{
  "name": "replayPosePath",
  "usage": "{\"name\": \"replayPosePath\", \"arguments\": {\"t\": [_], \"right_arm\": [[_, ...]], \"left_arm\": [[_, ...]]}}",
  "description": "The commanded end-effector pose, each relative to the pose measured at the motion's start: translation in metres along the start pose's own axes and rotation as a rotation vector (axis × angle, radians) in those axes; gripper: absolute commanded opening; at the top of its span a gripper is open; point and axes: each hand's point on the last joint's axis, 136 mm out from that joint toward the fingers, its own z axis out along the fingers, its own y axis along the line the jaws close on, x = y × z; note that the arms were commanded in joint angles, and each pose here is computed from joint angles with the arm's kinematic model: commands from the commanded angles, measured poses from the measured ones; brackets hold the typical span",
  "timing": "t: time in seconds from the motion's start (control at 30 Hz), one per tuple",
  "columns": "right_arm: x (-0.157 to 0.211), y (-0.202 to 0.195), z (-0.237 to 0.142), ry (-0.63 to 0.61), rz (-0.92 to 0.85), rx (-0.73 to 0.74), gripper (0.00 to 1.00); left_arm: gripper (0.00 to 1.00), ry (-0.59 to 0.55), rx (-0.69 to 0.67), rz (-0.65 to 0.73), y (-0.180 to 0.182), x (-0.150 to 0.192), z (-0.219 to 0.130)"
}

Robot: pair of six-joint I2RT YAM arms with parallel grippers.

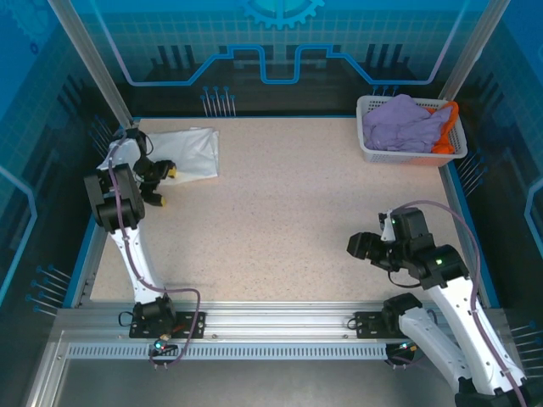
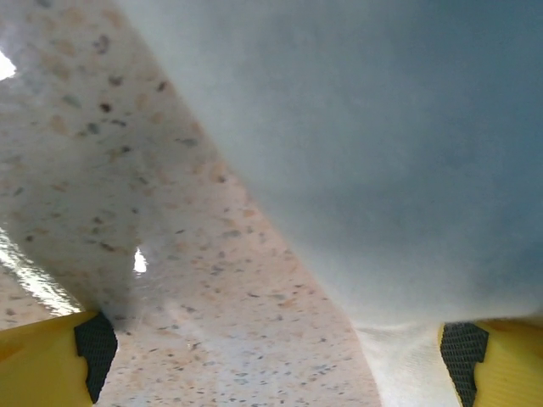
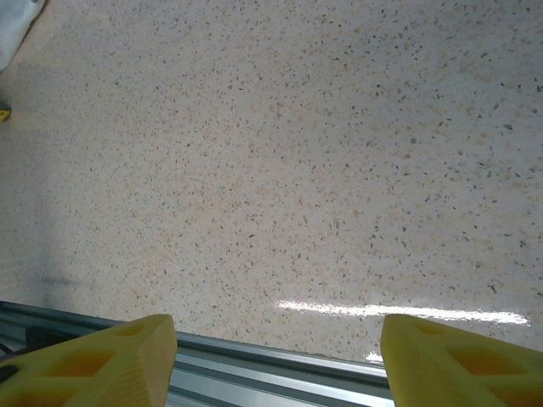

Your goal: Fold and stack the t-shirts

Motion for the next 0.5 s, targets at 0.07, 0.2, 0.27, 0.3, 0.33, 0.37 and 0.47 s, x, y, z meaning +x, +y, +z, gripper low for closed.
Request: {"name": "replayPosePath", "arguments": {"t": [0.07,0.2,0.27,0.3,0.33,0.37,0.47], "right_arm": [[0.001,-0.003,-0.013,-0.016,0.024,0.023,0.66],[0.001,-0.003,-0.014,-0.016,0.022,0.023,0.66],[0.002,-0.003,-0.013,-0.015,0.024,0.023,0.66],[0.001,-0.003,-0.013,-0.016,0.022,0.021,0.66],[0.001,-0.002,-0.013,-0.016,0.021,0.020,0.66],[0.000,-0.001,-0.013,-0.017,0.020,0.018,0.66],[0.000,0.000,-0.011,-0.015,0.015,0.013,0.66]], "left_arm": [[0.98,-0.153,0.333,0.155,-0.102,-0.046,0.014],[0.99,-0.171,0.317,0.181,-0.105,-0.052,0.011],[0.99,-0.166,0.327,0.187,-0.110,-0.053,0.011],[0.99,-0.162,0.332,0.189,-0.114,-0.053,0.010],[0.99,-0.155,0.334,0.188,-0.117,-0.053,0.008],[0.99,-0.155,0.336,0.189,-0.119,-0.054,0.005],[0.99,-0.173,0.347,0.197,-0.120,-0.051,-0.008]]}}
